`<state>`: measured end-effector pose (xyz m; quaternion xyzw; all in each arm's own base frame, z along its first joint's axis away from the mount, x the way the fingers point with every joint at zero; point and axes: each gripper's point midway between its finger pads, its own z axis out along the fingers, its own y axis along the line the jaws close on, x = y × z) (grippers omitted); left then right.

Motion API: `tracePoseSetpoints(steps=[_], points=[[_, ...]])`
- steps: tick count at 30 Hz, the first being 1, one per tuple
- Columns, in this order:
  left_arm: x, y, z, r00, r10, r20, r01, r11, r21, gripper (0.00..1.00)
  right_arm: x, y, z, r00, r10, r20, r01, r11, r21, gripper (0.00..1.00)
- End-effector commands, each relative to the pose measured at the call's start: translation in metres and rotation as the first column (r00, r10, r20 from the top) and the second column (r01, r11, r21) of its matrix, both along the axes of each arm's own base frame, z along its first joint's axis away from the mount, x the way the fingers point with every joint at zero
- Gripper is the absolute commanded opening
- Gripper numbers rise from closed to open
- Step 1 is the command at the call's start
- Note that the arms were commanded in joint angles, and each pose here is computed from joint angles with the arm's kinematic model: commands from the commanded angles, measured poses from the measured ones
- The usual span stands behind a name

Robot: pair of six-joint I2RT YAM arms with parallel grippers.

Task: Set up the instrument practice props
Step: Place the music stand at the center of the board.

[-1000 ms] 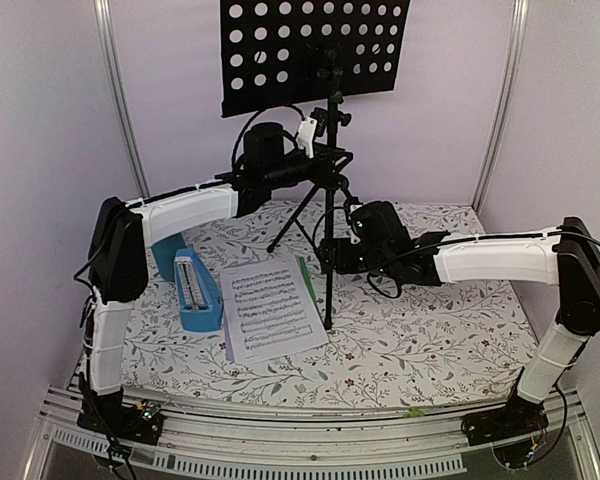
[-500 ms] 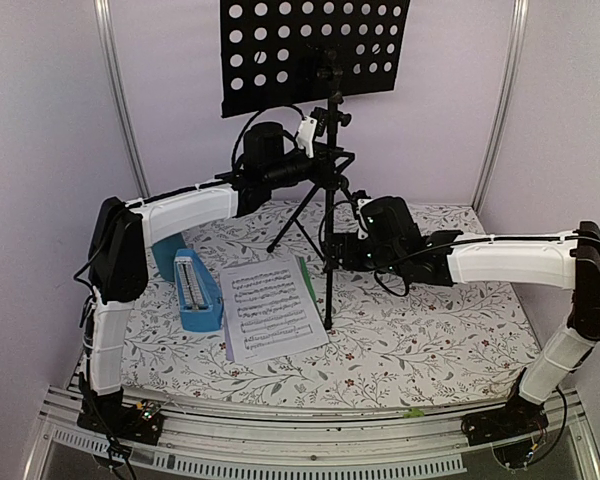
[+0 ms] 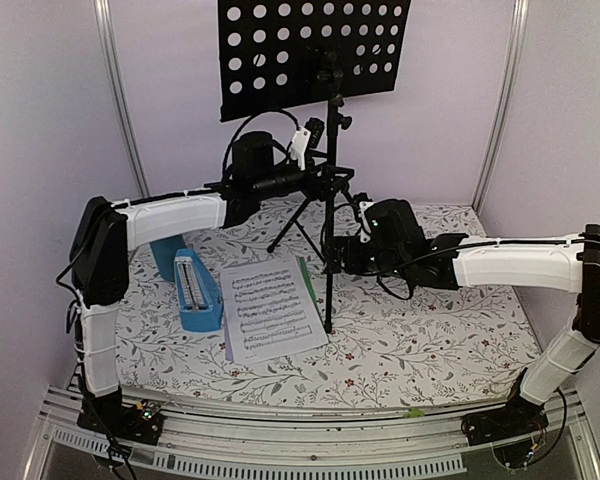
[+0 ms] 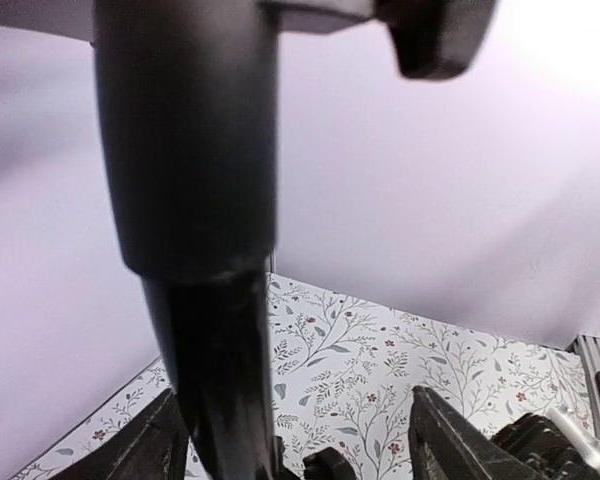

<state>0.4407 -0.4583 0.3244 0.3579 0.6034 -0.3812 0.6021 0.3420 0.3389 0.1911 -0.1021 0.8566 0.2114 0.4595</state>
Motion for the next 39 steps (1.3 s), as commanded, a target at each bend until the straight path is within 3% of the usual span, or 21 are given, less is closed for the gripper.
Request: tracePoseSetpoints(steps=[1, 4, 6, 13, 15, 21, 39], points=[[-0.025, 0.008, 0.04, 0.992, -0.051, 0.113, 0.058, 0.996, -0.063, 0.78, -0.006, 0.004, -0.001, 1.0, 0.026, -0.004, -0.026, 1.0, 0.01, 0.99], [-0.026, 0.015, 0.041, 0.992, -0.046, 0.118, 0.056, 0.995, -0.083, 0.81, -0.009, 0.005, -0.004, 0.999, 0.035, -0.016, -0.035, 0.999, 0.002, 0.99], [-0.026, 0.019, 0.037, 0.993, -0.043, 0.111, 0.053, 0.995, -0.087, 0.88, -0.011, 0.007, -0.006, 0.999, 0.04, -0.022, -0.04, 0.999, 0.002, 0.99], [-0.032, 0.039, 0.043, 0.993, -0.024, 0.117, 0.04, 0.99, -0.136, 0.91, -0.022, 0.015, -0.019, 0.997, 0.049, -0.055, -0.05, 0.999, -0.018, 0.99], [-0.033, 0.042, 0.043, 0.994, -0.019, 0.112, 0.036, 0.989, -0.146, 0.99, -0.022, 0.013, -0.024, 0.997, 0.033, -0.068, -0.035, 0.999, -0.027, 0.99], [-0.028, 0.05, 0.041, 0.997, 0.034, 0.07, -0.022, 0.984, -0.174, 0.99, -0.019, -0.004, -0.043, 0.995, -0.039, -0.088, 0.03, 0.995, -0.1, 0.99], [-0.035, 0.051, 0.024, 0.999, 0.013, 0.049, -0.007, 0.992, -0.123, 0.99, -0.016, -0.036, -0.067, 0.985, -0.083, -0.153, 0.065, 0.991, -0.121, 0.99]])
